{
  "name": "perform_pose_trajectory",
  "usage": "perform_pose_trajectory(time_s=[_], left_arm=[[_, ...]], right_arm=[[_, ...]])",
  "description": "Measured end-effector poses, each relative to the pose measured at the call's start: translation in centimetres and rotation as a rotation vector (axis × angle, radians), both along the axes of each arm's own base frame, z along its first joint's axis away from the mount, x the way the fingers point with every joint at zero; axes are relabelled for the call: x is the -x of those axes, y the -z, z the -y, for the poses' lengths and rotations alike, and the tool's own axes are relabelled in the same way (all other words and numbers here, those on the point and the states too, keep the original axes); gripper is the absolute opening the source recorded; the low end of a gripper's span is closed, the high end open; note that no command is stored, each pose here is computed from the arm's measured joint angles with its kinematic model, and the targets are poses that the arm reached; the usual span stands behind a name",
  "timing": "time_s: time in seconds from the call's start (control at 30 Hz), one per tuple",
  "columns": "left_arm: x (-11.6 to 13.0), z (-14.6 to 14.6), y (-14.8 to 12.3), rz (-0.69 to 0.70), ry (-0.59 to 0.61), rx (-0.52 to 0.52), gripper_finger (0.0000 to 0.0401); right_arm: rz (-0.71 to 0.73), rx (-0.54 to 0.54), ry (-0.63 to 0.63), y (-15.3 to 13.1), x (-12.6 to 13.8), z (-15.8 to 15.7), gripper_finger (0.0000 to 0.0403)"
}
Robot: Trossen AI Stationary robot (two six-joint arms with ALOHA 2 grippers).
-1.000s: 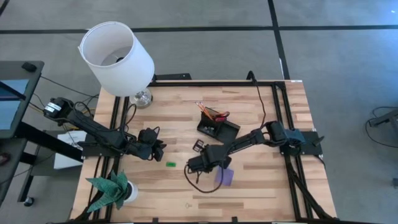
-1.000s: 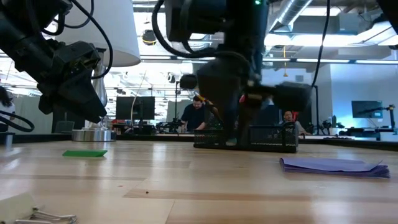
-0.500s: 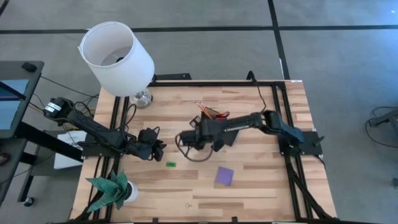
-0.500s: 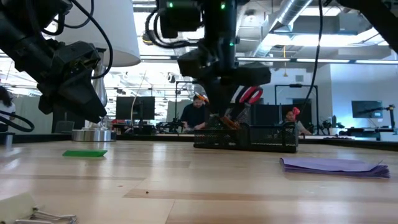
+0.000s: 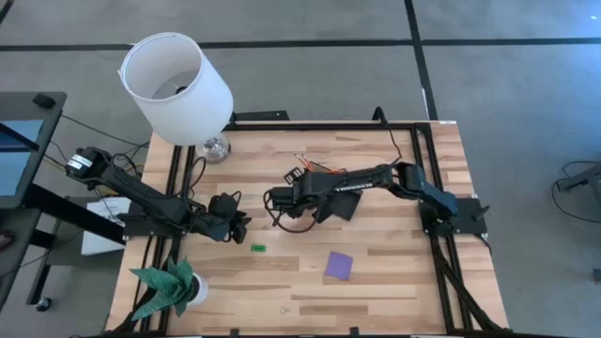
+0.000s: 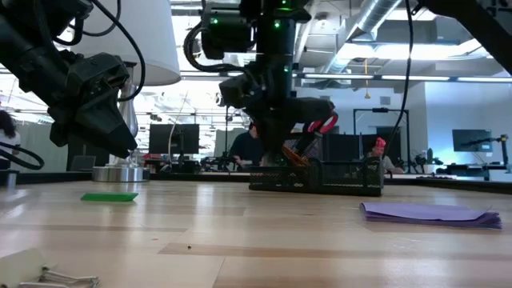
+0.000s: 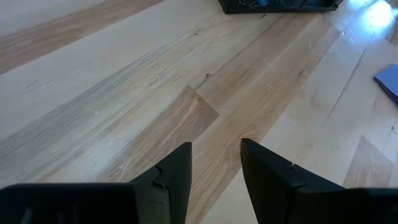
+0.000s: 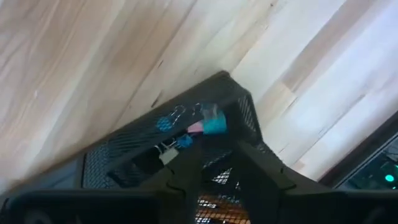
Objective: Pick and place office supplies into organizer
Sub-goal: Put the green binder clip into the black desk organizer, then put the yellow binder clip into the black desk organizer
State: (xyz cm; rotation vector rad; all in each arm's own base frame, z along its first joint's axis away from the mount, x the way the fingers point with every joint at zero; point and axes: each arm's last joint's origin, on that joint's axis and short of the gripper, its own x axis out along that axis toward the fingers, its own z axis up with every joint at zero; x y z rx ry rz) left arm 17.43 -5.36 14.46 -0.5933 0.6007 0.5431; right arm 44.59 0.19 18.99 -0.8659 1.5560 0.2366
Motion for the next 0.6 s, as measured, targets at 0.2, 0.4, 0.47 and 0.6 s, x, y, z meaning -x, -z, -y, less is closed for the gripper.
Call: perform_pose_trajectory(time_s=[0.2, 0.4, 0.47, 0.6], left_arm=[[0.0, 0.0, 0.0, 0.002, -0.001, 0.002, 0.0128], [0.0, 0.0, 0.0, 0.0, -0.001, 0.001, 0.0128], [0.0, 0.0, 0.0, 0.0, 0.0, 0.001, 0.0128], [0.0, 0.0, 0.0, 0.007, -0.002, 0.011, 0.0128]], right_arm=[[-0.08, 0.015, -0.013, 2.4, 0.0, 0.2, 0.0121], [-0.057, 0.185, 0.101, 3.0, 0.2, 0.6, 0.0135], [-0.067, 0.196, 0.12, 2.5, 0.5, 0.3, 0.0138], [-0.018, 0.188, 0.188, 0.9, 0.7, -1.3, 0.0138]])
